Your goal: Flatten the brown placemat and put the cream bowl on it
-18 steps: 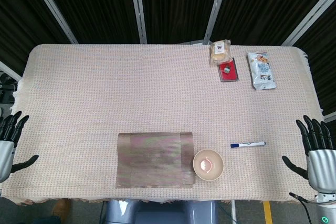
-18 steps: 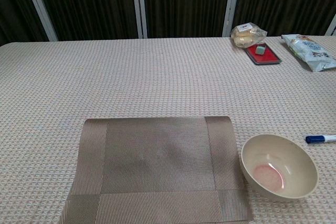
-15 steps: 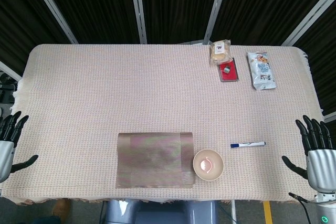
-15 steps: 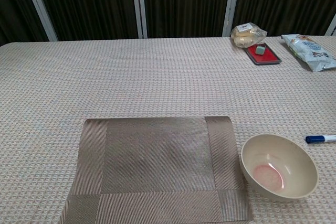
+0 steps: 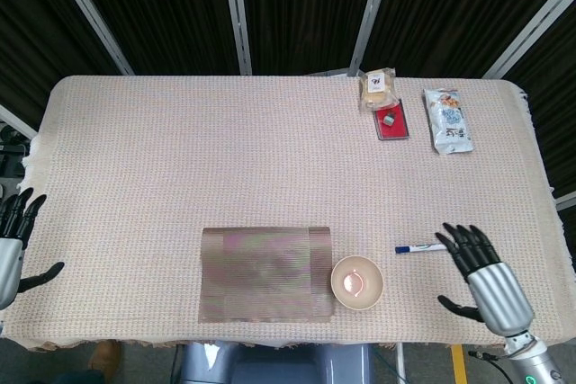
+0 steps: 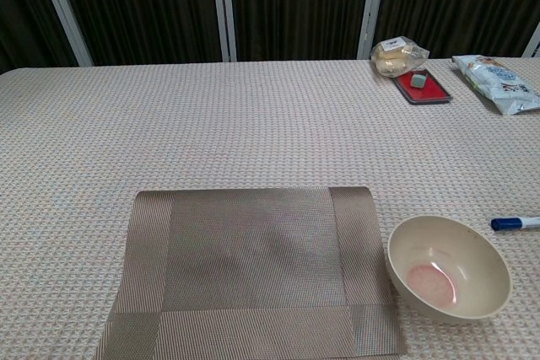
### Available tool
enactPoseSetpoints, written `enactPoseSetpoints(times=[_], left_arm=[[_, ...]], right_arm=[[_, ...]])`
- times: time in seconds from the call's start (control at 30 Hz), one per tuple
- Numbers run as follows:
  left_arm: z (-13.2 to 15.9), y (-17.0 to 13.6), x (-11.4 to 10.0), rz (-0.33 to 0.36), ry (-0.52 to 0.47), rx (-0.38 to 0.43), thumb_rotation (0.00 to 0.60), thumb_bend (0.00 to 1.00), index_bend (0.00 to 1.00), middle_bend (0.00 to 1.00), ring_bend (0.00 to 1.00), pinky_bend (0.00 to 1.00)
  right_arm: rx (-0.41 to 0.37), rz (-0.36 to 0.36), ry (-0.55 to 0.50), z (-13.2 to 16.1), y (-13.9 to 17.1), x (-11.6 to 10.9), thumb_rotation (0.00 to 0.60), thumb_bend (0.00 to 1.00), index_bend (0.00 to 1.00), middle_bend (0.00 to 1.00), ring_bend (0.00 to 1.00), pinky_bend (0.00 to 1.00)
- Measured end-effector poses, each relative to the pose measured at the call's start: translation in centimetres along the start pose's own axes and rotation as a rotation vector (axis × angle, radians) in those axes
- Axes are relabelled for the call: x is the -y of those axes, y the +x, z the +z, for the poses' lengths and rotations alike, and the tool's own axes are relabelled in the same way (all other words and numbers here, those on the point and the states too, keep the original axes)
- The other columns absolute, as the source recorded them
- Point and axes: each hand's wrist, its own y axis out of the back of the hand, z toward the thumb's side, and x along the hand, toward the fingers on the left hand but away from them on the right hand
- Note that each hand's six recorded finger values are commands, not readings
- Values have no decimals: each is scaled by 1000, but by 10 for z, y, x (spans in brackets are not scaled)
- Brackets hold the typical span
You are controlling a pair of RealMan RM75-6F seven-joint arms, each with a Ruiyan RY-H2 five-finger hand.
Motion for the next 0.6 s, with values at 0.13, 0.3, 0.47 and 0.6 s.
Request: enactPoseSetpoints(times=[0.13, 0.3, 0.47, 0.6], left_arm=[[-3, 3, 2, -5, 4, -19, 600, 0, 0, 0, 0, 0], [-5, 9, 10, -20, 28, -46, 600, 0, 0, 0, 0, 0], [-9, 14, 17, -36, 45, -64, 600, 0, 0, 0, 0, 0], [-11, 16, 19, -38, 44, -72, 600, 0, 0, 0, 0, 0]], right_arm=[[-164, 85, 49, 23, -6, 14, 600, 0, 129, 0, 0, 0], [-303, 155, 107, 47, -27, 25, 600, 63, 0, 0, 0, 0], [-356, 237, 191, 56, -45, 42, 600, 81, 0, 0, 0, 0], [-363, 293, 263, 59, -57, 63, 600, 101, 0, 0, 0, 0]])
